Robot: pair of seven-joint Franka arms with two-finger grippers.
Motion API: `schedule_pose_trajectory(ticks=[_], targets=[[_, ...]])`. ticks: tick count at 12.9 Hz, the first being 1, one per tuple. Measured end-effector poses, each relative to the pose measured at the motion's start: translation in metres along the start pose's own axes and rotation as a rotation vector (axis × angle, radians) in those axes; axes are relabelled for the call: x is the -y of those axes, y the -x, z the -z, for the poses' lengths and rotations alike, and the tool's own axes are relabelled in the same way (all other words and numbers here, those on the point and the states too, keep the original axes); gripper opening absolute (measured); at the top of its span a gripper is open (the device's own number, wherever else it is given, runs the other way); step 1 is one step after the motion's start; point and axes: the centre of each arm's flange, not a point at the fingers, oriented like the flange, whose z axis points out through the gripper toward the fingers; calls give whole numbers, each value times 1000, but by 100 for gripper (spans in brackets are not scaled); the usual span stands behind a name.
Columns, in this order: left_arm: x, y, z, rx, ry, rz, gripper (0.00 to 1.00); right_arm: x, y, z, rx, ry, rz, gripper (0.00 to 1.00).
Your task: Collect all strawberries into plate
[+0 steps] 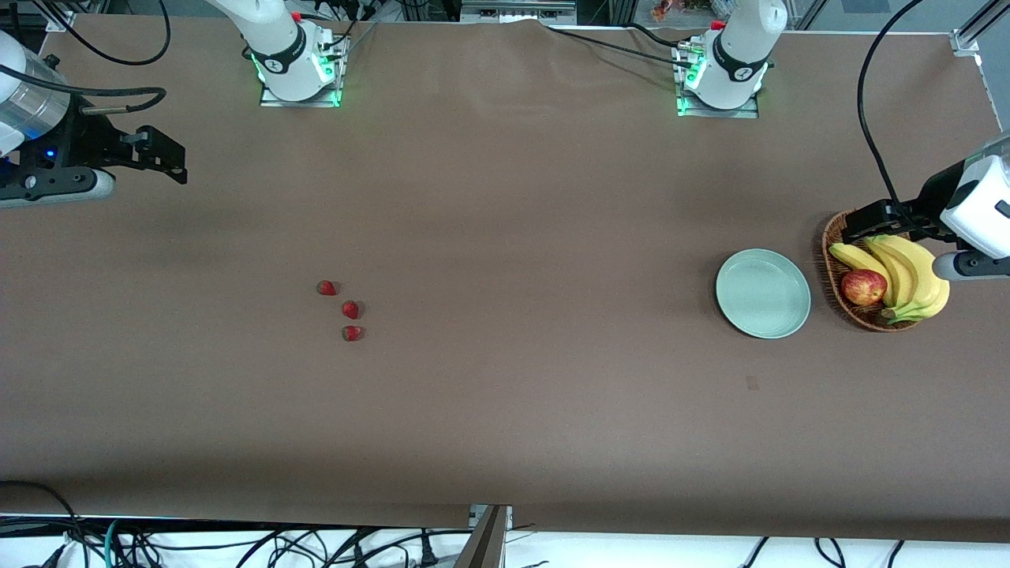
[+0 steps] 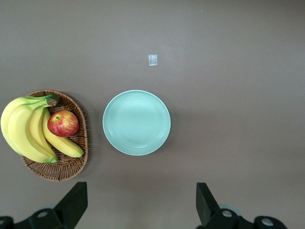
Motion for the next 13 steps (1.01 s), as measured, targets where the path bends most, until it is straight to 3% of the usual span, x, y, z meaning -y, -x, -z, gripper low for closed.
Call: schedule_pose_trajectory(ticks=[4, 13], targets=[[-2, 0, 0, 0, 1, -3, 100, 0, -5, 4, -34, 1, -1, 100], [-7, 1, 0, 0, 1, -12, 100, -6, -8, 0, -33, 1, -11, 100]])
